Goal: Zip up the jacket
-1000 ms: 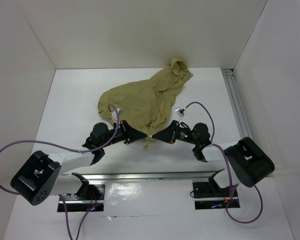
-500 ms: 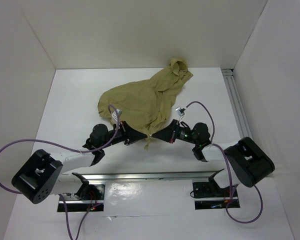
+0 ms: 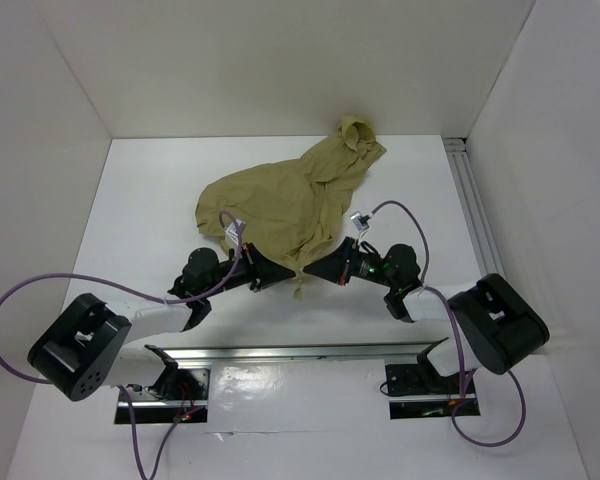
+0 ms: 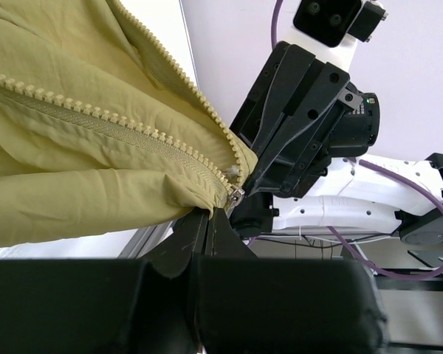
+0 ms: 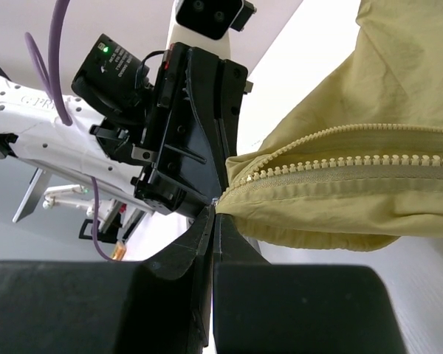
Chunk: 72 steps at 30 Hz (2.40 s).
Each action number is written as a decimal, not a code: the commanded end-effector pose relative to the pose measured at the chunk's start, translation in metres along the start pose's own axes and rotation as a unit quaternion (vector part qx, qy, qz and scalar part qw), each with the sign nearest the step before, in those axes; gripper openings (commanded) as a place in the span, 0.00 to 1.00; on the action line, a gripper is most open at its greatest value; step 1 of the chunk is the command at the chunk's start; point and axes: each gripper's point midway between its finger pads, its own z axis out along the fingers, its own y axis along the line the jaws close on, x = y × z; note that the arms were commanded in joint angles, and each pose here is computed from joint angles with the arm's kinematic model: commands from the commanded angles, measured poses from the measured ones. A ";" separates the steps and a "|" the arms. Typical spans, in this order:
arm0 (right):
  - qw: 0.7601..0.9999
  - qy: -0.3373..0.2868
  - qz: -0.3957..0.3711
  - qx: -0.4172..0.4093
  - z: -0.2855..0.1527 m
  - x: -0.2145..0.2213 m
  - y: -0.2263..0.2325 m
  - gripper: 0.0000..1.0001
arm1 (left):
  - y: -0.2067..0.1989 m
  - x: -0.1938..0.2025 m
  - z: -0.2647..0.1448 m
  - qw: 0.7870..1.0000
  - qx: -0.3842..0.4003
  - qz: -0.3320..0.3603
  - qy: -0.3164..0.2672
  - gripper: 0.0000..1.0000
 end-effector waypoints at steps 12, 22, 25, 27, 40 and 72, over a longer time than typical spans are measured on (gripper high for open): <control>0.998 -0.030 -0.055 0.020 0.011 -0.024 0.000 0.00 | -0.012 0.018 0.004 0.998 0.036 0.016 0.056 0.00; 0.997 -0.038 -0.056 0.032 0.012 -0.029 -0.004 0.00 | -0.014 0.024 0.011 0.995 0.053 0.018 0.083 0.00; 0.997 -0.038 -0.057 0.041 0.011 -0.029 -0.007 0.00 | -0.015 0.028 0.011 0.995 0.054 0.018 0.088 0.00; 0.997 -0.036 -0.048 0.053 0.011 -0.027 -0.013 0.00 | -0.012 0.026 0.012 0.995 0.048 0.020 0.084 0.00; 0.984 -0.026 -0.021 0.173 -0.009 -0.011 -0.052 0.00 | 0.003 0.029 0.010 0.996 0.018 0.014 0.083 0.00; 0.967 -0.005 0.044 0.251 -0.022 0.006 -0.067 0.22 | 0.046 0.051 0.021 0.987 -0.068 0.017 0.146 0.00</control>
